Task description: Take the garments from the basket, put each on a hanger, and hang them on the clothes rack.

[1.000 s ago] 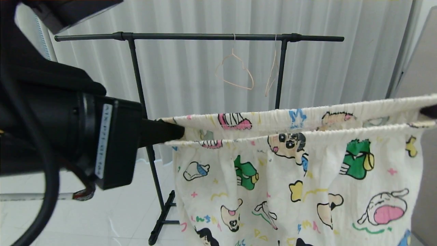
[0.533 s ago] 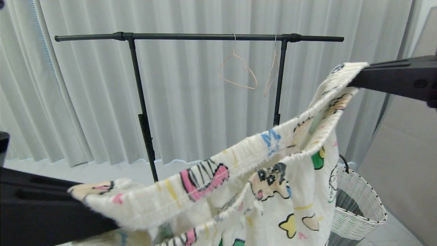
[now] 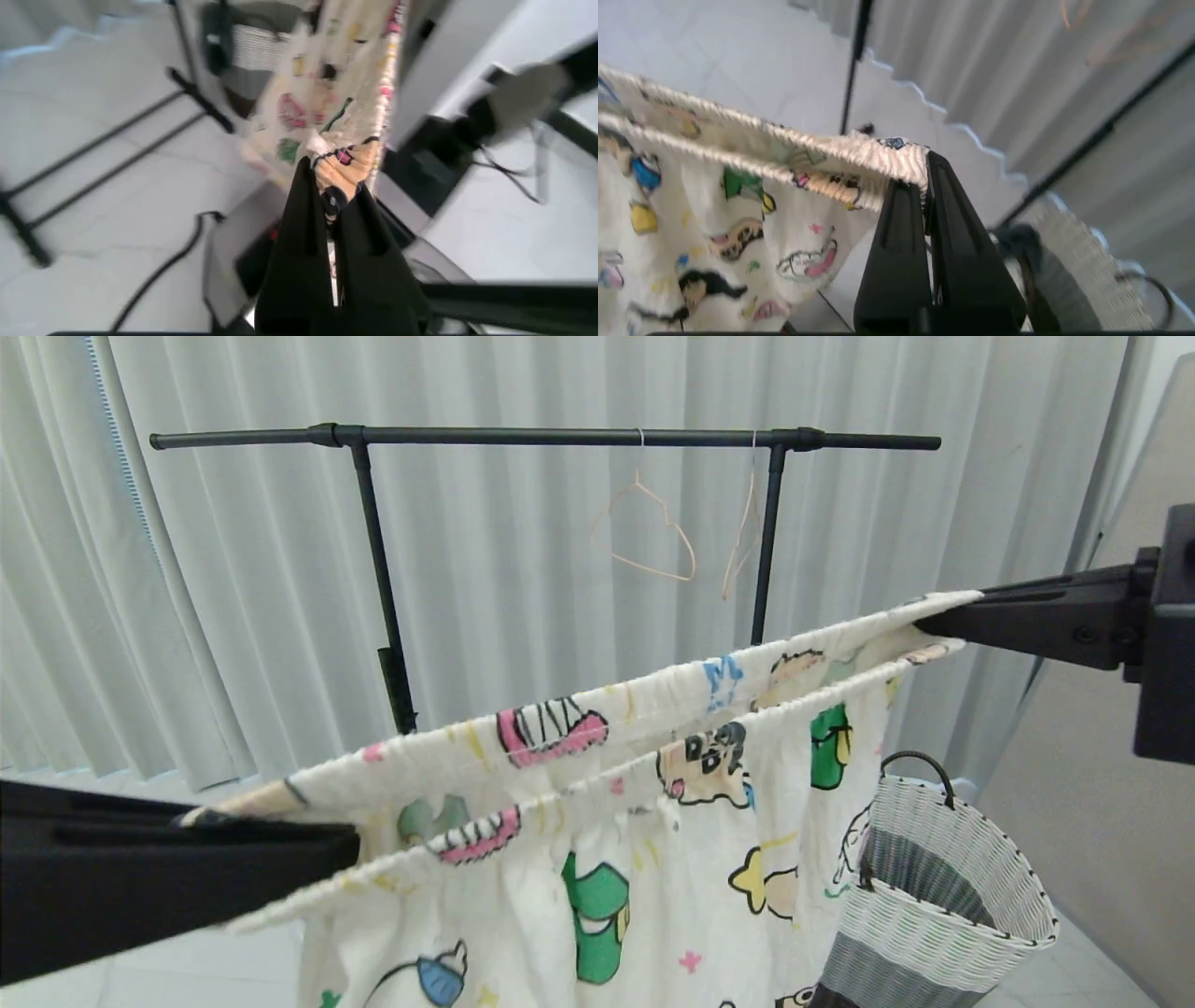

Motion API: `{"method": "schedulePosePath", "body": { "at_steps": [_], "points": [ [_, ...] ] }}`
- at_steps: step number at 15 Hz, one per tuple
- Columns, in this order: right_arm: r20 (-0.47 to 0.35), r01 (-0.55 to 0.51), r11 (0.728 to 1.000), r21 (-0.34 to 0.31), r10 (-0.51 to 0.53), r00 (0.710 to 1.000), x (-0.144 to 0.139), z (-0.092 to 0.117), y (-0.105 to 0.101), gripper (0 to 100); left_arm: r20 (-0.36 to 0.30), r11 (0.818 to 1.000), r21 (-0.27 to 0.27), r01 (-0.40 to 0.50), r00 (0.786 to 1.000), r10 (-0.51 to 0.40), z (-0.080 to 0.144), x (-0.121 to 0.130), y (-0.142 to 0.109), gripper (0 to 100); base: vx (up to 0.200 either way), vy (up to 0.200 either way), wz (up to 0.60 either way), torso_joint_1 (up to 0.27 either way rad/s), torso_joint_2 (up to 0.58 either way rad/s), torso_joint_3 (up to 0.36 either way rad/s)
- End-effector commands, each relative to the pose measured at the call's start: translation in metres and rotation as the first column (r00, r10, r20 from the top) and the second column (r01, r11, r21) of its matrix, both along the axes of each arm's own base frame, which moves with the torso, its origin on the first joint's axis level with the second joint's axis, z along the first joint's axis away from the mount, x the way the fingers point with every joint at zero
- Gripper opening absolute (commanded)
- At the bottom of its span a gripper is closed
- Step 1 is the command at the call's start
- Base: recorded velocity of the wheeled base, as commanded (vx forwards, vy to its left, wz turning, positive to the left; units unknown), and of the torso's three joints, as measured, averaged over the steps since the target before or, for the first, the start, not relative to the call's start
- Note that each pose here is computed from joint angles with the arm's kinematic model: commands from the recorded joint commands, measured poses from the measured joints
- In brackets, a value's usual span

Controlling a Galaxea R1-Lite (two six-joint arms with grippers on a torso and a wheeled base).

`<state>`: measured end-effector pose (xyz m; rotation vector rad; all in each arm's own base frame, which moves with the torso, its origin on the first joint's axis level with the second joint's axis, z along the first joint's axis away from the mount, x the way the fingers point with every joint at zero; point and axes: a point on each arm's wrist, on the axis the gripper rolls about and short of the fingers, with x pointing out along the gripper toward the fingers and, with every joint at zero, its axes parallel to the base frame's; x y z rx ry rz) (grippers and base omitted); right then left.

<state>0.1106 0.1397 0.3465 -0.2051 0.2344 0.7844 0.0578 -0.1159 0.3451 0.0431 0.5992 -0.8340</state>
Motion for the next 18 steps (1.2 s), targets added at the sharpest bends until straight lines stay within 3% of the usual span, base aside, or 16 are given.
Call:
{"method": "schedulePosePath", "body": {
  "at_steps": [1,3,5,8,14,15,18],
  "points": [
    [0.021,0.097,0.995,0.024,-0.098,0.995,-0.010,0.010,-0.035,0,0.052,0.987,0.088,-0.138,0.990,0.134,-0.003,0.031,-0.030,0,0.000,0.000,0.00,0.000,0.00,0.000],
    [0.031,0.105,0.994,0.041,-0.106,0.994,-0.015,0.011,-0.043,0,0.085,0.987,0.013,-0.160,0.984,0.159,0.010,0.046,-0.050,0,0.000,0.000,0.00,0.000,0.00,0.000],
    [0.008,0.095,0.995,0.014,-0.095,0.995,-0.015,0.001,-0.041,0,0.101,0.983,-0.020,-0.183,0.978,0.184,0.011,0.061,-0.069,0,0.000,0.000,0.00,0.000,0.00,0.000],
    [-0.008,0.040,0.999,-0.009,-0.040,0.999,-0.019,-0.006,-0.034,0,0.114,0.973,-0.015,-0.230,0.966,0.230,0.006,0.069,-0.080,0,0.000,0.000,0.00,0.000,0.00,0.000],
    [-0.034,0.034,0.999,-0.039,-0.036,0.999,-0.023,-0.012,-0.037,0,0.116,0.966,-0.021,-0.257,0.959,0.258,0.006,0.072,-0.076,0,0.000,0.000,0.00,0.000,0.00,0.000],
    [-0.045,0.034,0.998,-0.053,-0.036,0.998,-0.024,-0.017,-0.039,100,0.118,0.963,-0.021,-0.268,0.956,0.269,0.007,0.074,-0.074,0,0.000,0.000,0.00,0.000,0.00,0.000],
    [-0.044,0.032,0.998,-0.059,-0.035,0.998,-0.029,-0.021,-0.044,100,0.132,0.952,-0.008,-0.307,0.943,0.305,0.005,0.076,-0.073,0,0.000,0.000,0.00,0.000,0.00,0.000]
  ]
}}
